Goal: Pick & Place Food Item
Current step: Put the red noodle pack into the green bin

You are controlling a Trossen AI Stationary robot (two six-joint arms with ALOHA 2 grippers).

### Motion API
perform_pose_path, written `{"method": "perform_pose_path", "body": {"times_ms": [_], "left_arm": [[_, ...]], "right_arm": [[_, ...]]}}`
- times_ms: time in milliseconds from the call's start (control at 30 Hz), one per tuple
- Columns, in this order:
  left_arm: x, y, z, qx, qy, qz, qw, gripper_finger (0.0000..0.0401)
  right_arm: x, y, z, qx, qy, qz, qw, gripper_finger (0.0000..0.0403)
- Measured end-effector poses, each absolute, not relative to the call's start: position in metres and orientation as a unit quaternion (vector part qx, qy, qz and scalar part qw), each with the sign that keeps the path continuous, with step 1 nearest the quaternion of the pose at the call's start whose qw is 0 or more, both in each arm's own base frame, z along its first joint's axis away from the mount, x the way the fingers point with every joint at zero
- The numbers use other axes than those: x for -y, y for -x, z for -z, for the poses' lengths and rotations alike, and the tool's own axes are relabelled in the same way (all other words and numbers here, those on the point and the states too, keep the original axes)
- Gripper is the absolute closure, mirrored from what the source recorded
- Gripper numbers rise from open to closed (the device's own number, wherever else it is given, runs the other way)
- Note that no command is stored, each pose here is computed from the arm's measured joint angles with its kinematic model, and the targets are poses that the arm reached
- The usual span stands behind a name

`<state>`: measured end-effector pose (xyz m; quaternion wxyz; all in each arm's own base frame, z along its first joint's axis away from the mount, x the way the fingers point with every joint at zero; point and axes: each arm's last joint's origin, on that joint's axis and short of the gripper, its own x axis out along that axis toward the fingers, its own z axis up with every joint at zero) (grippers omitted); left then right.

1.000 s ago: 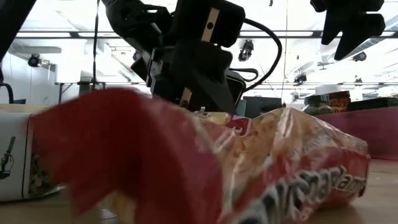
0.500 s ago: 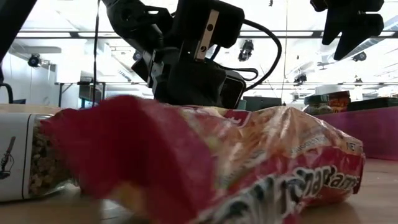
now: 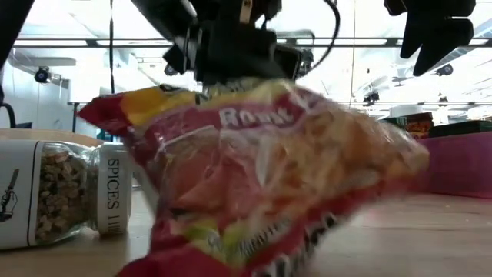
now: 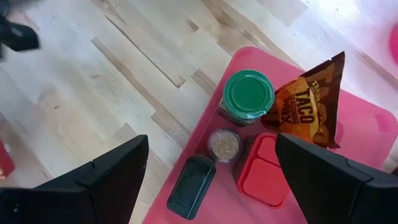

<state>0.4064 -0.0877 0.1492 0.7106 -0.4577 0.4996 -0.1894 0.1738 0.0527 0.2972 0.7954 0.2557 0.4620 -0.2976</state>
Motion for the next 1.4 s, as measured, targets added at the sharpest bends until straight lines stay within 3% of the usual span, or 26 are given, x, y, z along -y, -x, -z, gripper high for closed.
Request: {"method": "perform_pose_path", "body": {"times_ms": [600,1100,1400], "left_arm": [[0.049,-0.389,-0.242,-0.371,0.448,0.146,0.8,0.0401],[-0.036,-0.319,-0.323,-0.268,0.412,-0.071,0.868,0.0401],[-0.087,-0.283,-0.345,-0.202,0.372,-0.205,0.883,0.0401]], "right_arm": [[-0.052,-0.171,-0.284,-0.477,-0.241,0.304,0.788,0.0054],[-0.051,-0.171,-0.285,-0.466,-0.238,0.311,0.794,0.0054],[-0.05,-0.172,-0.286,-0.445,-0.257,0.331,0.792,0.0054]]}}
